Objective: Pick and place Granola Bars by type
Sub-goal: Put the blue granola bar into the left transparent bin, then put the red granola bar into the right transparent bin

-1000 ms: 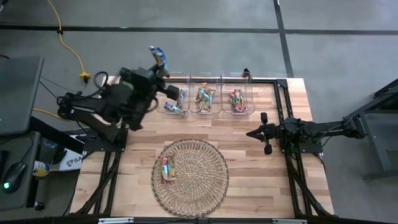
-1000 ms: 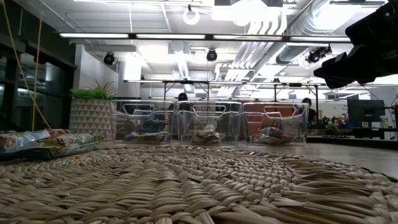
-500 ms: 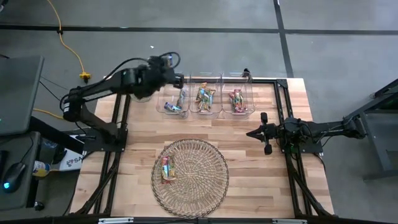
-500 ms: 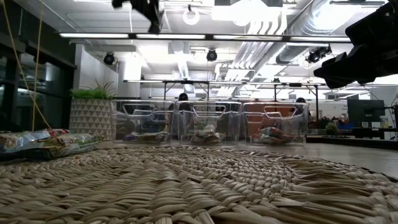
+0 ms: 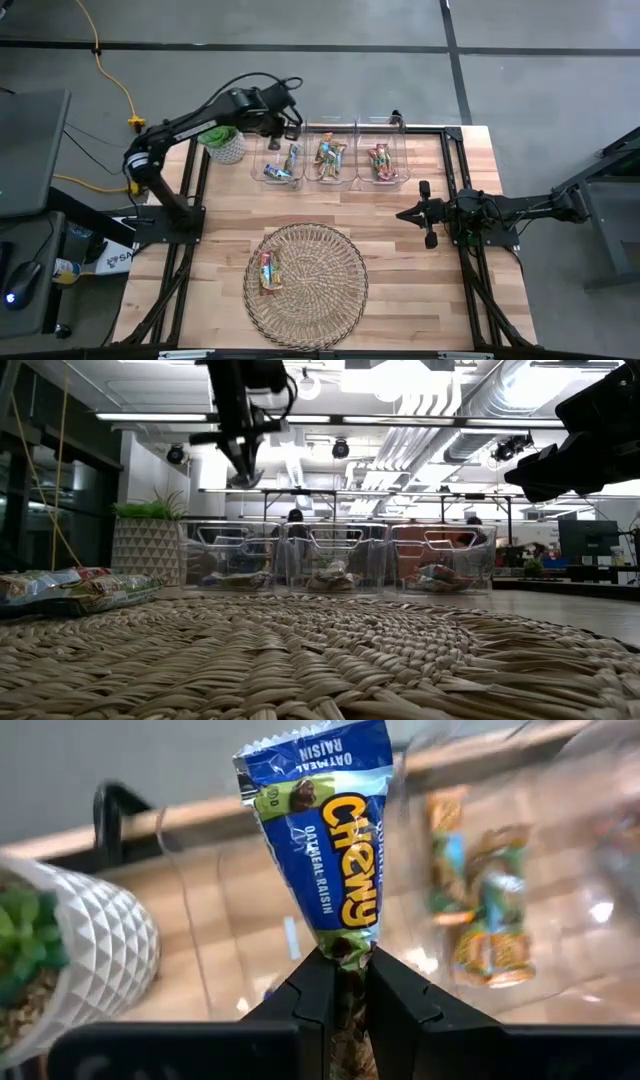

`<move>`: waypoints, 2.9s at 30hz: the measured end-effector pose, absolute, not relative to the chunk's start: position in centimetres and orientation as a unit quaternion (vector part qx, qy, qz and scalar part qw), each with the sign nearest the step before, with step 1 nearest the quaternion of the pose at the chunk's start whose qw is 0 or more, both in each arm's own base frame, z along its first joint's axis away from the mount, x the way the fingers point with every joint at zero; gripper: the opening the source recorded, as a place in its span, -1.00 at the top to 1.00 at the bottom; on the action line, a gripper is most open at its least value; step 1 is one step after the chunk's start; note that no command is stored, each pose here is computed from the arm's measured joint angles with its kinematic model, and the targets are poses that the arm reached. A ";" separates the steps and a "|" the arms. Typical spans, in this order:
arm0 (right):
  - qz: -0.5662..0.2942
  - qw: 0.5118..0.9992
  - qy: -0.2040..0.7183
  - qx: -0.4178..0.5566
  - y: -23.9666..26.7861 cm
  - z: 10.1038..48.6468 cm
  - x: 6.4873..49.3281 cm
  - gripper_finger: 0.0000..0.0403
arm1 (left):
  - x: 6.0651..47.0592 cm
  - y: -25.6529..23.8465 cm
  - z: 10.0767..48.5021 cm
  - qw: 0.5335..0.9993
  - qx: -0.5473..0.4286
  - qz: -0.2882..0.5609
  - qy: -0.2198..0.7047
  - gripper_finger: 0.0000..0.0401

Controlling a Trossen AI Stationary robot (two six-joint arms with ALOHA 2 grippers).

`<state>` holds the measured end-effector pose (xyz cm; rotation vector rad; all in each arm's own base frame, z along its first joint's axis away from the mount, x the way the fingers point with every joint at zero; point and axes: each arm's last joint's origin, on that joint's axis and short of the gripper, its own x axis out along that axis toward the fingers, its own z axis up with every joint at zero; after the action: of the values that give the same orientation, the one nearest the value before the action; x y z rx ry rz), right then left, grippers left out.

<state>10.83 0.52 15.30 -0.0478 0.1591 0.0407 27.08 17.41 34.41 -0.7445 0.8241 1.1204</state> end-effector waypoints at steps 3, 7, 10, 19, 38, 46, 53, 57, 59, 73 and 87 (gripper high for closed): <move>0.020 0.996 0.079 -0.024 0.5 15.3 10.8 1.00 | 27.7 18.2 33.0 0.691 -0.352 0.492 0.396 0.80; 0.020 0.996 0.080 -0.024 0.5 15.3 10.8 1.00 | 28.8 19.0 31.0 0.675 -0.382 0.463 0.429 0.80; 0.020 0.996 0.080 -0.024 0.5 15.3 10.8 1.00 | 29.0 19.7 30.0 0.662 -0.405 0.447 0.444 0.80; 0.020 0.996 0.079 -0.024 0.5 15.3 10.8 1.00 | 28.9 20.8 27.8 0.619 -0.426 0.445 0.487 0.80; 0.020 0.996 0.079 -0.024 0.5 15.3 10.8 1.00 | 30.4 22.7 24.1 0.600 -0.416 0.468 0.498 0.80; 0.020 0.996 0.079 -0.024 0.5 15.3 10.8 1.00 | 31.2 23.3 22.2 0.596 -0.408 0.473 0.504 0.79; 0.020 0.996 0.080 -0.024 0.5 15.3 10.8 1.00 | 31.7 23.7 20.7 0.591 -0.400 0.466 0.523 0.79; 0.020 0.996 0.080 -0.024 0.5 15.3 10.8 1.00 | 31.7 23.7 20.2 0.592 -0.393 0.455 0.537 0.79; 0.020 0.996 0.079 -0.024 0.5 15.3 10.8 1.00 | 31.7 23.7 20.2 0.592 -0.393 0.454 0.538 0.79; 0.020 0.996 0.079 -0.024 0.5 15.3 10.8 1.00 | 31.6 23.4 20.7 0.610 -0.379 0.416 0.558 0.02; 0.020 0.996 0.080 -0.024 0.5 15.3 10.8 1.00 | 28.5 18.0 32.7 0.771 -0.264 0.333 0.474 -0.12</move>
<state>10.83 0.52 15.29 -0.0474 0.1594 0.0404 28.54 17.99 32.73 -0.5732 1.0288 0.7231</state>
